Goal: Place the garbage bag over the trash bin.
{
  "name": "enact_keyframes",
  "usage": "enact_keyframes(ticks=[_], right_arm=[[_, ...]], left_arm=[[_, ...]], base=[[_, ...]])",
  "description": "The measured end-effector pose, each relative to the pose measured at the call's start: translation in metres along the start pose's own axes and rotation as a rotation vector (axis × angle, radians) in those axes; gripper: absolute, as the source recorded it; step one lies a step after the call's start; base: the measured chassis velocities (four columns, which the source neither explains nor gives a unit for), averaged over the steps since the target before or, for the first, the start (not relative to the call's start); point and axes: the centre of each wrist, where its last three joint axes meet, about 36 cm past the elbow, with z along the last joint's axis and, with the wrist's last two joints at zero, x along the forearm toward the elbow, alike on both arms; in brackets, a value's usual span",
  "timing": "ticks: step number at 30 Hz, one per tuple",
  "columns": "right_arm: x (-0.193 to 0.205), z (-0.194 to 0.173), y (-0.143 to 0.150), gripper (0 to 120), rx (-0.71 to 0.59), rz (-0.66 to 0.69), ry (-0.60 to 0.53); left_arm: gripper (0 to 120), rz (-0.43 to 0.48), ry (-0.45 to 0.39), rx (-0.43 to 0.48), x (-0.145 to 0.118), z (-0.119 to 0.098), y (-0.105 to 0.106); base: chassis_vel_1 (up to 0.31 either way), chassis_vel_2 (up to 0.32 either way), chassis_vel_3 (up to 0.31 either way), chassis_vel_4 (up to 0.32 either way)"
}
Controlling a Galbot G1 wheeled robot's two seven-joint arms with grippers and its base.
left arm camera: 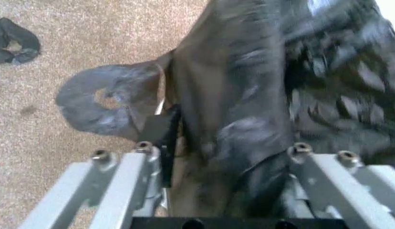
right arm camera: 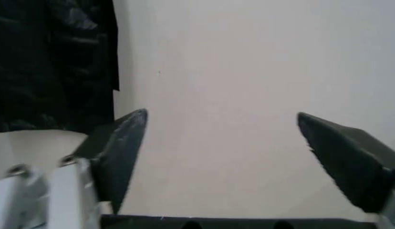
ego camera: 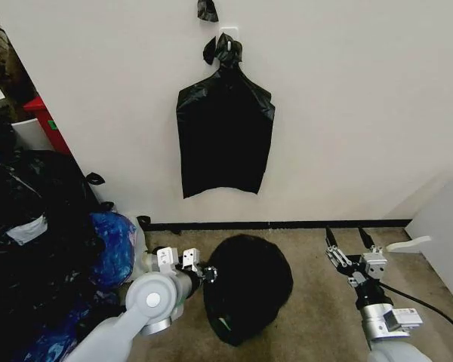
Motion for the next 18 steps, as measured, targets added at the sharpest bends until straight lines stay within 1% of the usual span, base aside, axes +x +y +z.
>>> enact_keyframes(ticks=[2,3,5,6,7,12,13,15,18], right_arm=[[0.0,-0.002,-0.001,98,0.0,0.006,-0.003],[0.0,-0.003,-0.001,99,0.0,0.008,-0.004],[0.0,-0.003,-0.001,100,-0.003,0.009,-0.004],[-0.001,-0.004,-0.001,100,-0.007,0.011,-0.004],[-0.001,-0.006,0.0,100,-0.011,0.011,-0.004],[-0.007,-0.013,0.007,100,-0.03,0.001,-0.007],[-0.007,-0.013,0.007,100,-0.03,0.001,-0.007],[-0.009,-0.016,0.009,100,-0.036,-0.002,-0.009],[-0.01,-0.02,0.013,100,-0.047,-0.008,-0.011]], left_arm=[[52,0.001,-0.001,0.0,0.0,0.0,0.0],[57,0.001,-0.002,-0.001,0.0,-0.001,0.0],[59,0.002,-0.004,-0.002,0.002,-0.001,0.0],[63,0.002,-0.008,-0.005,0.005,0.0,0.0],[71,-0.004,-0.011,-0.006,0.008,0.0,0.001],[90,-0.032,-0.016,0.005,0.022,0.002,0.003],[90,-0.032,-0.016,0.005,0.022,0.002,0.003],[97,-0.04,-0.025,0.009,0.03,0.003,0.002],[100,-0.053,-0.042,0.004,0.041,0.002,0.001]], base=[[0.0,0.0,0.0,0.0],[0.0,0.0,0.0,0.0],[0.0,0.0,0.0,0.0],[0.0,0.0,0.0,0.0],[0.0,0.0,0.0,0.0],[0.0,0.0,0.0,0.0],[0.0,0.0,0.0,0.0],[0.0,0.0,0.0,0.0],[0.0,0.0,0.0,0.0]])
